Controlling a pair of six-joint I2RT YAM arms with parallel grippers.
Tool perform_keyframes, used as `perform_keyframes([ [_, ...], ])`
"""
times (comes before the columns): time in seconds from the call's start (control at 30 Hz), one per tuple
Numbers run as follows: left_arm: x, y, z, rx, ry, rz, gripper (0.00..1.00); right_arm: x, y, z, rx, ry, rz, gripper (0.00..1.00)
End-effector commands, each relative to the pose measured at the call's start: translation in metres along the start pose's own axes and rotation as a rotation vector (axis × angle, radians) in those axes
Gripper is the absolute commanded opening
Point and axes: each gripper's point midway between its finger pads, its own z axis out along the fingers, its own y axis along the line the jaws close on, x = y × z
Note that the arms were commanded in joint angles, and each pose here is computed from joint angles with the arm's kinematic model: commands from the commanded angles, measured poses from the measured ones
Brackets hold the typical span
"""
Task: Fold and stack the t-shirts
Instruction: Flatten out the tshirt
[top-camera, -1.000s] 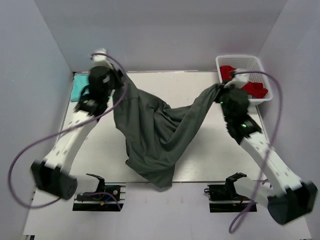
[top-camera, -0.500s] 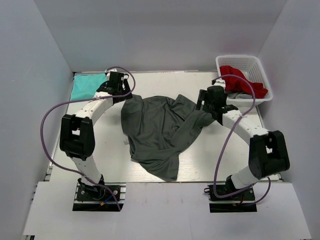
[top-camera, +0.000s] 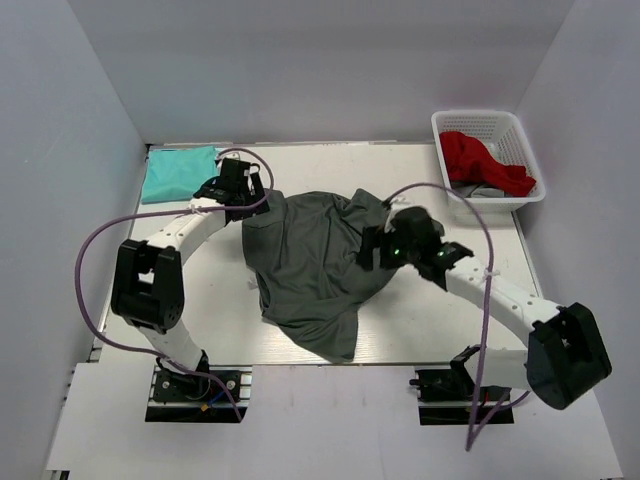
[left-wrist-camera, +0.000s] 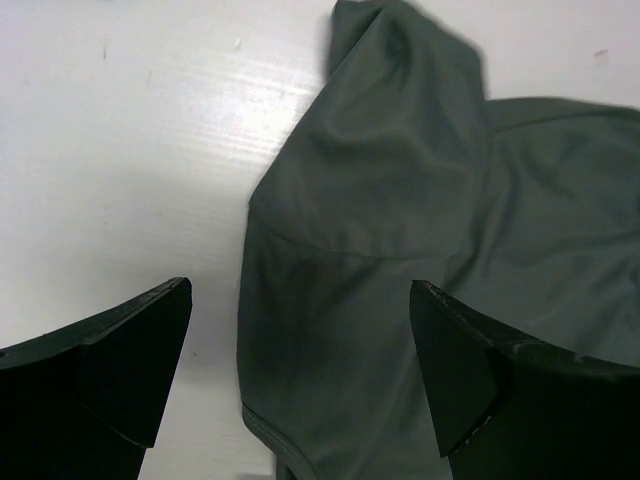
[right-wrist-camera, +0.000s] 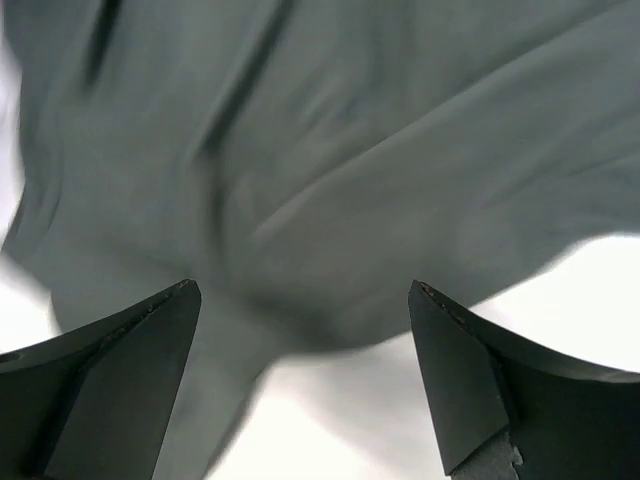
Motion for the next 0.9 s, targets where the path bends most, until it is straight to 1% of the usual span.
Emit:
perform_keyframes([
  [0.0,0.010,0.015,0.008,-0.065,0.046,-0.034,1.00,0.056,0.044,-0.013,-0.137,0.155,-0.073,0.90],
  [0.03,0.014,0.020,0.010,-0.084,0.049,-0.030,1.00,0.064,0.047,-0.013,-0.129,0.174,-0.084,0.90],
  [0.07,0.025,0.024,0.012,-0.096,0.071,-0.032,1.00,0.088,0.060,-0.015,-0.148,0.236,-0.130,0.90],
  [0.1,0.032,0.025,0.013,-0.093,0.089,-0.029,1.00,0.099,0.059,-0.014,-0.133,0.262,-0.145,0.90],
  [0.17,0.051,0.022,0.014,-0.050,0.130,-0.028,1.00,0.119,0.069,-0.016,-0.147,0.314,-0.167,0.90],
  [0.2,0.056,0.016,0.016,-0.027,0.130,-0.023,1.00,0.136,0.075,-0.017,-0.157,0.360,-0.198,0.90],
  [0.23,0.059,0.010,0.012,-0.002,0.133,-0.028,0.97,0.143,0.078,-0.018,-0.156,0.379,-0.208,0.90],
  [0.27,0.072,0.010,0.013,0.018,0.164,-0.026,0.96,0.153,0.079,-0.017,-0.149,0.412,-0.224,0.90],
  [0.3,0.071,0.005,0.012,0.048,0.154,-0.042,0.95,0.158,0.081,-0.017,-0.138,0.419,-0.228,0.90],
  [0.33,0.082,0.007,0.014,0.050,0.174,-0.039,0.93,0.161,0.083,-0.018,-0.141,0.425,-0.231,0.90],
  [0.37,0.085,0.008,0.015,0.050,0.174,-0.048,0.93,0.163,0.078,-0.016,-0.108,0.428,-0.237,0.90],
  [0.43,0.085,0.009,0.015,0.042,0.170,-0.048,0.90,0.174,0.080,-0.018,-0.105,0.456,-0.242,0.90],
  [0.5,0.093,0.013,0.016,0.025,0.200,-0.041,0.88,0.180,0.079,-0.020,-0.083,0.465,-0.234,0.90],
  [0.53,0.093,0.013,0.016,0.024,0.200,-0.051,0.87,0.178,0.073,-0.018,-0.043,0.439,-0.236,0.90],
  [0.6,0.100,0.014,0.012,0.027,0.223,-0.058,0.87,0.166,0.074,-0.019,-0.028,0.388,-0.213,0.90],
  [0.63,0.095,0.011,0.004,0.055,0.208,-0.065,0.88,0.157,0.067,-0.016,0.019,0.342,-0.210,0.90],
  [0.67,0.096,0.006,-0.003,0.074,0.204,-0.074,0.91,0.152,0.068,-0.017,0.027,0.320,-0.179,0.90],
  [0.7,0.100,0.008,-0.009,0.083,0.206,-0.075,0.97,0.139,0.070,-0.022,0.030,0.272,-0.156,0.90],
  [0.73,0.095,0.005,-0.015,0.107,0.187,-0.098,1.00,0.125,0.053,-0.019,0.121,0.203,-0.130,0.90],
  [0.77,0.081,-0.004,-0.033,0.142,0.142,-0.126,1.00,0.120,0.048,-0.021,0.157,0.182,-0.066,0.90],
  [0.8,0.073,-0.005,-0.043,0.150,0.128,-0.147,1.00,0.101,0.040,-0.026,0.203,0.105,-0.027,0.90],
  [0.83,0.071,-0.019,-0.058,0.197,0.119,-0.128,1.00,0.088,0.030,-0.026,0.235,0.067,0.020,0.90],
  [0.87,0.058,-0.028,-0.080,0.264,0.070,-0.119,1.00,0.075,0.024,-0.029,0.266,0.015,0.055,0.90],
])
